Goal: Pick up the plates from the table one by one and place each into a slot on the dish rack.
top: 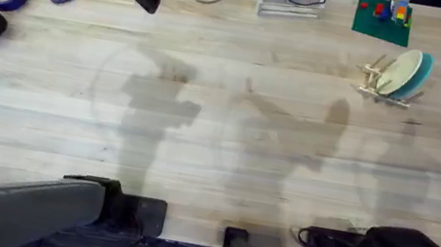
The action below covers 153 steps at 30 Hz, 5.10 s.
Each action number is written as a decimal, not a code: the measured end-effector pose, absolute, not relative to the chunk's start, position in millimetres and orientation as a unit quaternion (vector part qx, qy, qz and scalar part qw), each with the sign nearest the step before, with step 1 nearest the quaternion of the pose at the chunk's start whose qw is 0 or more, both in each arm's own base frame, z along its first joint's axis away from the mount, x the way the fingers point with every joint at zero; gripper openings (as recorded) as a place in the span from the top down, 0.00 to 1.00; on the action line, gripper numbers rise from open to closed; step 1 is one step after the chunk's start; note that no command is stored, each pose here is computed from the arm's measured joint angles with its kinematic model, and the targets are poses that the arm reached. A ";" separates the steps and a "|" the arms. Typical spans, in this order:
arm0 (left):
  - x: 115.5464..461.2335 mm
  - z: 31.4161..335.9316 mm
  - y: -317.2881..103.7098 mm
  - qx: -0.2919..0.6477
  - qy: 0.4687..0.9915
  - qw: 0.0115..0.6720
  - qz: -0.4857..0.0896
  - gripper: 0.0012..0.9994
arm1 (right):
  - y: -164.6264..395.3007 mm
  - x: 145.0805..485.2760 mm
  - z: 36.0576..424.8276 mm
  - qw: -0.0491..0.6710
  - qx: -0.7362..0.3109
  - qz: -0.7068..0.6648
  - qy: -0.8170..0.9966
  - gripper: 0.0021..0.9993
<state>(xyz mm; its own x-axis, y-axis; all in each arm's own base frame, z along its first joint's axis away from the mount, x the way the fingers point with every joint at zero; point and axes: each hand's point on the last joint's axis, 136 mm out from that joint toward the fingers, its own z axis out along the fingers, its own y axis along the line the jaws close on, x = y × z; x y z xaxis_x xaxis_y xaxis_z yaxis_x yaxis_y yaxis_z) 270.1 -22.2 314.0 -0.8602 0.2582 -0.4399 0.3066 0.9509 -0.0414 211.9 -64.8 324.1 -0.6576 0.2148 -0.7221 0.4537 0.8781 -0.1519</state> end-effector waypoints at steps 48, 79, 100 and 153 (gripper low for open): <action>269.5 313.8 -22.2 0.147 0.963 0.219 -0.055 0.00 | -71.5 212.0 326.1 0.373 0.203 -0.166 0.890 0.97; 269.5 313.8 -22.2 0.147 0.963 0.219 -0.055 0.00 | -62.8 269.5 286.0 0.307 0.185 -0.165 0.919 0.97; 269.6 313.8 -22.2 0.147 0.963 0.219 -0.055 0.00 | -61.4 299.6 278.6 0.316 0.187 -0.163 0.916 0.97; 269.6 313.8 -22.2 0.147 0.963 0.219 -0.055 0.00 | -53.9 367.6 186.1 0.221 0.166 -0.173 0.946 0.97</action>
